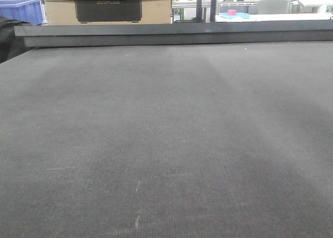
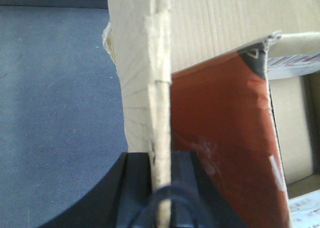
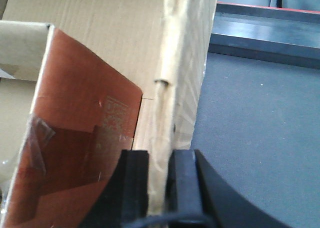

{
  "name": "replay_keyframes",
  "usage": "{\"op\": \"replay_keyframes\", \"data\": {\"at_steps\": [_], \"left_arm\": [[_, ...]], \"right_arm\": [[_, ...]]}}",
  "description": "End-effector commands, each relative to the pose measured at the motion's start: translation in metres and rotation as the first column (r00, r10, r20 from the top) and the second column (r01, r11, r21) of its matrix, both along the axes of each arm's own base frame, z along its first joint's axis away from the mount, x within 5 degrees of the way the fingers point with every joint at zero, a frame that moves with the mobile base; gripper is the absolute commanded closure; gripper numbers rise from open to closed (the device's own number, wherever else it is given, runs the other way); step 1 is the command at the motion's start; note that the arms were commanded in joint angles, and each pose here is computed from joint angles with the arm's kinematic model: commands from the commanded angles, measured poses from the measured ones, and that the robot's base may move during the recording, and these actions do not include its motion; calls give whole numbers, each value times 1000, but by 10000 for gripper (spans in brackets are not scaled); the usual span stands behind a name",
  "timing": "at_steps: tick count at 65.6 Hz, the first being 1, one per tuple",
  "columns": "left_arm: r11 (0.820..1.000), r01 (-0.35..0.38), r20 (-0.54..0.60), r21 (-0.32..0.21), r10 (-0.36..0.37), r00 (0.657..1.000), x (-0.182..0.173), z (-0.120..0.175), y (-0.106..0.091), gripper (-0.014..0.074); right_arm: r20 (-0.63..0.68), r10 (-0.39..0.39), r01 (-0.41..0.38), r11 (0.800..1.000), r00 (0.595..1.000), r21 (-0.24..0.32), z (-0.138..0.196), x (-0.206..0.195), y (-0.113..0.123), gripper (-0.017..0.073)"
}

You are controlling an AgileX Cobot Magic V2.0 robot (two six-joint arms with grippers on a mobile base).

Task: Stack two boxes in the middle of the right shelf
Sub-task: 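Hold the boxes with both grippers while driving away from the table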

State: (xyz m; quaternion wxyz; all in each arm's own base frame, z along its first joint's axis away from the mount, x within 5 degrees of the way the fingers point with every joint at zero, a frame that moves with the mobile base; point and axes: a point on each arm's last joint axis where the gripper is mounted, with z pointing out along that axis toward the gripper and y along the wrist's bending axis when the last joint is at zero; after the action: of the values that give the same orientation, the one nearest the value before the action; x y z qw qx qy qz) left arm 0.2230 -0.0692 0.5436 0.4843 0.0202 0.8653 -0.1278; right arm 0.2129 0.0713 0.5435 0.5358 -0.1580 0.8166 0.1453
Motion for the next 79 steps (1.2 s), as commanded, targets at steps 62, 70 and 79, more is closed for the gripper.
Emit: {"op": "replay_keyframes", "data": {"at_steps": [62, 70, 79], "left_arm": [[998, -56, 77, 30, 53, 996, -4, 10, 9, 705], [998, -56, 77, 30, 53, 996, -4, 10, 9, 705], [998, -56, 77, 30, 53, 996, -4, 10, 9, 705]], "right_arm": [[101, -45, 47, 999, 994, -19, 12, -5, -8, 712], [101, -45, 47, 999, 994, -19, 12, -5, -8, 712], [101, -45, 47, 999, 994, -19, 12, -5, -8, 712]]}}
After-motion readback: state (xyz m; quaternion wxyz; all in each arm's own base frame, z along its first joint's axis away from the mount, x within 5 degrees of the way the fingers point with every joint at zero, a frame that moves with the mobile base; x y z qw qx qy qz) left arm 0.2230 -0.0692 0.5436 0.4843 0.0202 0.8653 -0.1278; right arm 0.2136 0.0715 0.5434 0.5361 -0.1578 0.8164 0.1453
